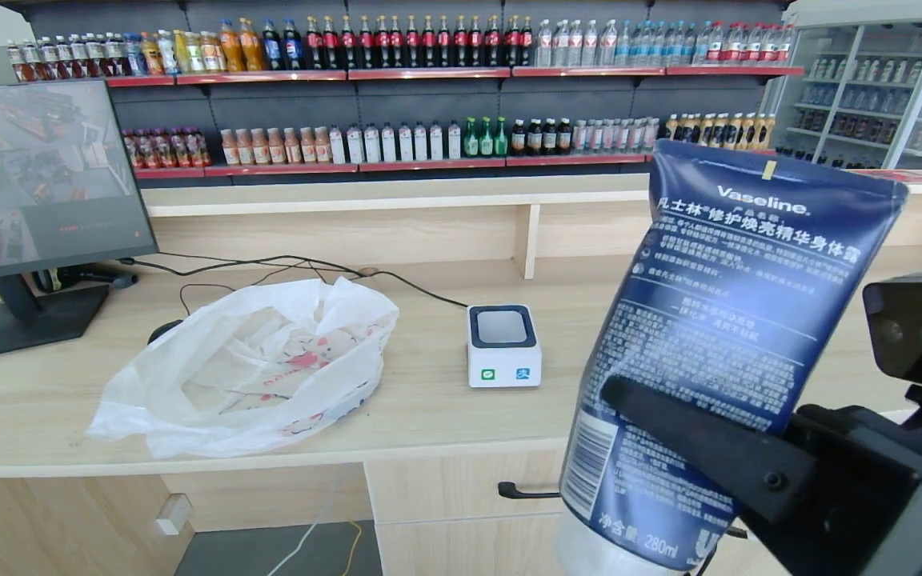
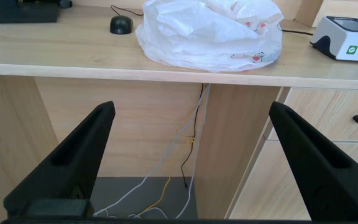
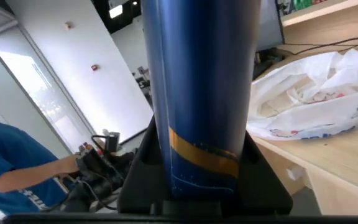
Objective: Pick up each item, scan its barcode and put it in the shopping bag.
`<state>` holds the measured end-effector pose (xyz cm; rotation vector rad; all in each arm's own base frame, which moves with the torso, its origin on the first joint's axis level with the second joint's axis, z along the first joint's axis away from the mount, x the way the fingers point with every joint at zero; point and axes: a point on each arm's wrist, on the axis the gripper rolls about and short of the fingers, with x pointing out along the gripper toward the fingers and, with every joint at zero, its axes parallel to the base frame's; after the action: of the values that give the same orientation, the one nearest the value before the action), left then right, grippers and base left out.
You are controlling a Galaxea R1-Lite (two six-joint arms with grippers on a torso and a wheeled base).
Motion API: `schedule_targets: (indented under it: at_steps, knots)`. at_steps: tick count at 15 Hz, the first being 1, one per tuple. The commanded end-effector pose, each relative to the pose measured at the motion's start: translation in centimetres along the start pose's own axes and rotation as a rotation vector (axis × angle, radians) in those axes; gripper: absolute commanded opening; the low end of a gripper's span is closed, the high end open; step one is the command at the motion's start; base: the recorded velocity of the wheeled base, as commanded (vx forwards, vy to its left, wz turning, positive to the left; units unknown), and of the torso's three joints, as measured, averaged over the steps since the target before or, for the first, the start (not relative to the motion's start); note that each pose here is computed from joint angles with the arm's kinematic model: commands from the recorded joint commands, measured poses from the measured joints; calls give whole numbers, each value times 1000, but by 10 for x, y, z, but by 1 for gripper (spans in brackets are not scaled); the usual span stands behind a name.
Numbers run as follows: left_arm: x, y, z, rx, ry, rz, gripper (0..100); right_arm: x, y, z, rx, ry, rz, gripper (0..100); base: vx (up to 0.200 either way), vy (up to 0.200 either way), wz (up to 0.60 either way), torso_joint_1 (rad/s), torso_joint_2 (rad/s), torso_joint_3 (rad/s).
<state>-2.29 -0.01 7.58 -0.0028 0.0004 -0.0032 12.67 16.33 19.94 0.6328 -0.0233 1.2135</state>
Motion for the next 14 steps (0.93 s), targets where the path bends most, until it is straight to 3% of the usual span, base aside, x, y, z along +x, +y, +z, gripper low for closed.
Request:
schedule_targets:
  at_steps: [1, 3, 4, 5, 8, 9, 11, 14]
  knots:
    - [0, 0, 0, 0, 0, 0, 100, -10, -25, -20, -135, 97, -120, 0, 0, 0, 0, 0, 0, 0]
    - [0, 0, 0, 0, 0, 0, 100, -15, -47, -24, -304, 138, -214, 0, 0, 0, 0, 0, 0, 0]
    - [0, 0, 0, 0, 0, 0, 100, -16, -56, -19, -367, 118, -282, 0, 0, 0, 0, 0, 0, 0]
    - [0, 0, 0, 0, 0, 0, 100, -16, -64, -13, -455, 86, -380, 0, 0, 0, 0, 0, 0, 0]
    - [0, 0, 0, 0, 0, 0, 100, 2, -72, 8, -514, -100, -603, 0, 0, 0, 0, 0, 0, 0]
    - [0, 0, 0, 0, 0, 2, 100, 14, -77, 17, -522, -147, -638, 0, 0, 0, 0, 0, 0, 0]
    - [0, 0, 0, 0, 0, 0, 100, 20, -81, 21, -527, -139, -652, 0, 0, 0, 0, 0, 0, 0]
    - [0, 0, 0, 0, 0, 0, 100, 19, -80, 21, -581, -100, -567, 0, 0, 0, 0, 0, 0, 0]
